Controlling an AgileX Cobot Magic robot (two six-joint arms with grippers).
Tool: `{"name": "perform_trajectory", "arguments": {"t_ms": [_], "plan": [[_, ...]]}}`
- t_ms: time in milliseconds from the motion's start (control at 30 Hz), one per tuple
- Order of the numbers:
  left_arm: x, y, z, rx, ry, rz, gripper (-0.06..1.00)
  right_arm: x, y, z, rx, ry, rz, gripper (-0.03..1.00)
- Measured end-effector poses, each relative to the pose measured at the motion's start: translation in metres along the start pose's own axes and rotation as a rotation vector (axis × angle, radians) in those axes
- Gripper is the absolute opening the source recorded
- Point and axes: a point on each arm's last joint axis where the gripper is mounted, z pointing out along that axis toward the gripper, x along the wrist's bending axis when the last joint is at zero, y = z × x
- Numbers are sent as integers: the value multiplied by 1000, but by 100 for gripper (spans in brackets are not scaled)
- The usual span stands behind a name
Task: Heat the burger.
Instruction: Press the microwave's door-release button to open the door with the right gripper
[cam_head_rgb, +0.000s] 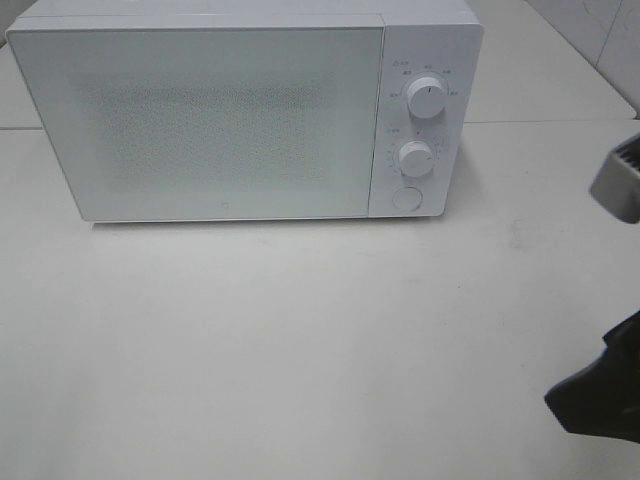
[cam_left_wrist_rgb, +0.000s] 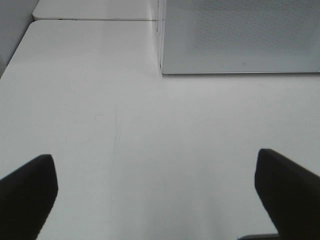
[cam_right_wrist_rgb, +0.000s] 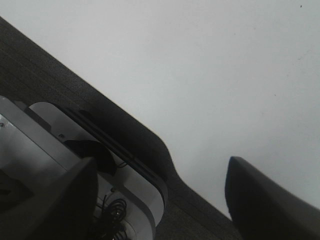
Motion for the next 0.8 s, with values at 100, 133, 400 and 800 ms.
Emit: {"name": "perform_trajectory", "arguments": {"t_ms": [100, 133, 400, 800], "plan": [[0, 0, 0, 0, 0, 0, 99, 0, -11, -14, -25, -10, 1, 70], [0, 0, 0, 0, 0, 0, 99, 0, -11, -14, -25, -10, 1, 70], [0, 0, 0, 0, 0, 0, 99, -3, -45, -47, -124, -66, 25, 70], [0, 0, 0, 0, 0, 0, 99, -12, -96, -62, -299, -223, 256, 70]]}}
